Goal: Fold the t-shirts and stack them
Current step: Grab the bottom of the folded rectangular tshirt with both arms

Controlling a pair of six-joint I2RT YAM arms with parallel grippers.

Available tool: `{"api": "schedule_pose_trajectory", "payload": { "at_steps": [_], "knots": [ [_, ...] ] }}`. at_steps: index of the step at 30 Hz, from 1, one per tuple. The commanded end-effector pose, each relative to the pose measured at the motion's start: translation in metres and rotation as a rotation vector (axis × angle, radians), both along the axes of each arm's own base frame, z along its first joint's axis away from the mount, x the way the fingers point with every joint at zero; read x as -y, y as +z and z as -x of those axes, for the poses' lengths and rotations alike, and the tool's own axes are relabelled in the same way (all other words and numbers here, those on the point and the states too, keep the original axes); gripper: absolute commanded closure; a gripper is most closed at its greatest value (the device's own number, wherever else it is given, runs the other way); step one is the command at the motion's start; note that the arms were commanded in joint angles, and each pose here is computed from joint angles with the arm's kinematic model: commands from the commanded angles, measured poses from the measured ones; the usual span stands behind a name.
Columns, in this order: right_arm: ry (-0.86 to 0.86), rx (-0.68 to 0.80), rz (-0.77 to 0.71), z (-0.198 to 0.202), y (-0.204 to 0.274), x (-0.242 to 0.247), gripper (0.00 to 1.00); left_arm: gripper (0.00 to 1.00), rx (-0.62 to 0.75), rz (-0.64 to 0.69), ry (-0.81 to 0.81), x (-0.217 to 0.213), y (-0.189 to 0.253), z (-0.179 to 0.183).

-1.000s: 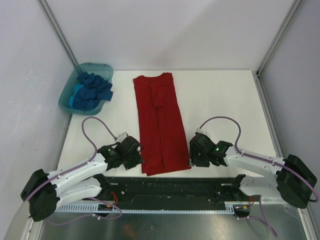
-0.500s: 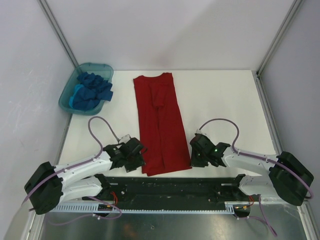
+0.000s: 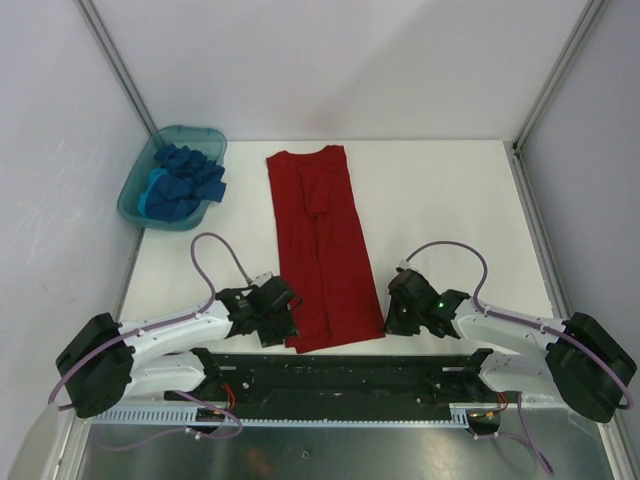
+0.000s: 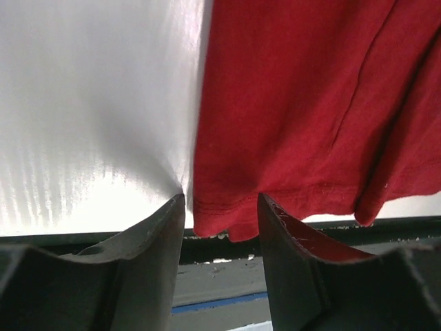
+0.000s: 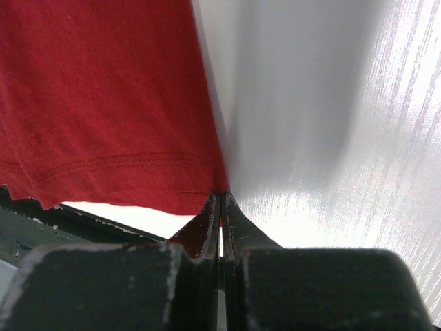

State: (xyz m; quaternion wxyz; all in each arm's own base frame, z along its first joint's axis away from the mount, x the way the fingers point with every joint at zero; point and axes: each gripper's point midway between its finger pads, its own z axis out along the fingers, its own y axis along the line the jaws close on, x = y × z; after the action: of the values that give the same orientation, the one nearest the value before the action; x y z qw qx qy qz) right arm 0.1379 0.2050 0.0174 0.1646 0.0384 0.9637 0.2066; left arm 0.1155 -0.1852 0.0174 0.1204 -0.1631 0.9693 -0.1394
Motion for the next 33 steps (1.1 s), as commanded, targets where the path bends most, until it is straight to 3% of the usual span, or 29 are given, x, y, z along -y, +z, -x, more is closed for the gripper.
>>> {"api": "schedule_pose_trajectory", "payload": {
  "at_steps": [1, 10, 14, 24, 33],
  "knots": [
    [0.01, -0.023, 0.012, 0.007, -0.004, 0.006, 0.99, 0.49, -0.065, -0.009, -0.016, 0.0, -0.007, 0.018],
    [0.005, -0.018, -0.001, 0.006, -0.002, 0.004, 0.98, 0.53, -0.122, -0.055, -0.012, 0.003, -0.021, 0.032],
    [0.004, -0.007, -0.014, 0.005, 0.003, 0.002, 0.97, 0.61, -0.104, -0.043, -0.008, 0.008, -0.02, 0.028],
    [-0.014, 0.06, -0.045, -0.002, 0.026, 0.006, 0.58, 0.96, -0.079, -0.028, -0.011, 0.013, -0.015, 0.022],
    [-0.026, 0.041, -0.042, -0.011, 0.013, -0.002, 0.55, 1.0, -0.073, -0.025, -0.02, 0.014, -0.014, 0.022]
  ]
}}
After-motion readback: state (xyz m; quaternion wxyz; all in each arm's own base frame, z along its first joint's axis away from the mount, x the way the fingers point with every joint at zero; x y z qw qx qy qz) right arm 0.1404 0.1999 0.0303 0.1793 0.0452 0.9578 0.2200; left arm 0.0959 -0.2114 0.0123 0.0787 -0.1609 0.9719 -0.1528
